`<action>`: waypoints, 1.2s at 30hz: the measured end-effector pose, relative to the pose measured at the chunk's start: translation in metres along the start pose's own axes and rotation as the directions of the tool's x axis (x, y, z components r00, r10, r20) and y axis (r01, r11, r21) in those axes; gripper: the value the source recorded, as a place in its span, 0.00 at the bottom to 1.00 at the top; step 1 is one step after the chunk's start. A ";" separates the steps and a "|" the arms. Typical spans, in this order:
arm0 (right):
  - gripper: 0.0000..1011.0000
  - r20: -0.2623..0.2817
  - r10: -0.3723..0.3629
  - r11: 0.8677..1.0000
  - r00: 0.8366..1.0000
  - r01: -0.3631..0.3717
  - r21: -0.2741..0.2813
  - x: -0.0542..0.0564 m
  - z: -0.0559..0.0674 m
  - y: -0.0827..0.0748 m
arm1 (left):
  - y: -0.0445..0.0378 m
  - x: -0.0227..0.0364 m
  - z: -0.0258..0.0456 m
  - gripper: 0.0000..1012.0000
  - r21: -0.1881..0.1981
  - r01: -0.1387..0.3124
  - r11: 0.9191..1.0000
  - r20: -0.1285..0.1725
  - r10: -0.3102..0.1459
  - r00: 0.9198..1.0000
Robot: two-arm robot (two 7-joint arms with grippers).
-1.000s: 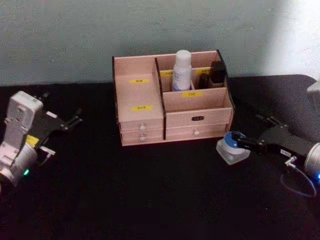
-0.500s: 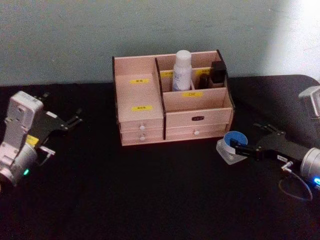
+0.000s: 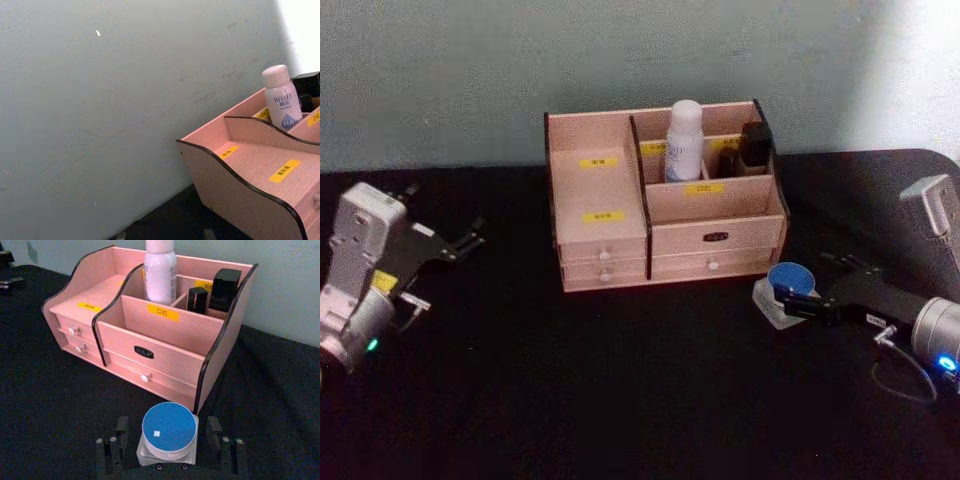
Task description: Pick up the facial cleanser and watermelon frost from the table and place them into the tiered storage box.
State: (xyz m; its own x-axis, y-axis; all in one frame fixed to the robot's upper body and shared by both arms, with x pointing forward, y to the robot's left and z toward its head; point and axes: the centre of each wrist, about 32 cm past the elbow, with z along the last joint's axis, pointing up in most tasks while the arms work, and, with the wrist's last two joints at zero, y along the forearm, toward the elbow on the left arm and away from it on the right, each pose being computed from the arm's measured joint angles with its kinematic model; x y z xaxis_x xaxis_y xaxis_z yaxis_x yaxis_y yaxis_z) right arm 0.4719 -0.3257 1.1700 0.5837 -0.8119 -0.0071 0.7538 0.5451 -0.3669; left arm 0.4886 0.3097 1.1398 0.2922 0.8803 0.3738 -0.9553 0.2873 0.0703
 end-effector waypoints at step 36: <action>0.99 -0.018 -0.005 0.999 1.000 0.005 -0.042 0.003 -0.009 0.011 | 0.0000 0.0000 0.0000 0.99 0.000 0.000 1.000 0.000 0.000 1.000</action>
State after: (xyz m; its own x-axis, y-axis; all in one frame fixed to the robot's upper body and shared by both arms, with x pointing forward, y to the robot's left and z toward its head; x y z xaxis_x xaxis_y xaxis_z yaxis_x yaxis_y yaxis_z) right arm 0.4787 -0.3238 1.1573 0.5740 -0.8185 -0.0223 0.7431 0.5322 -0.4057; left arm 0.4886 0.3097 1.1398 0.2922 0.8803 0.3738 -0.9553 0.2873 0.0702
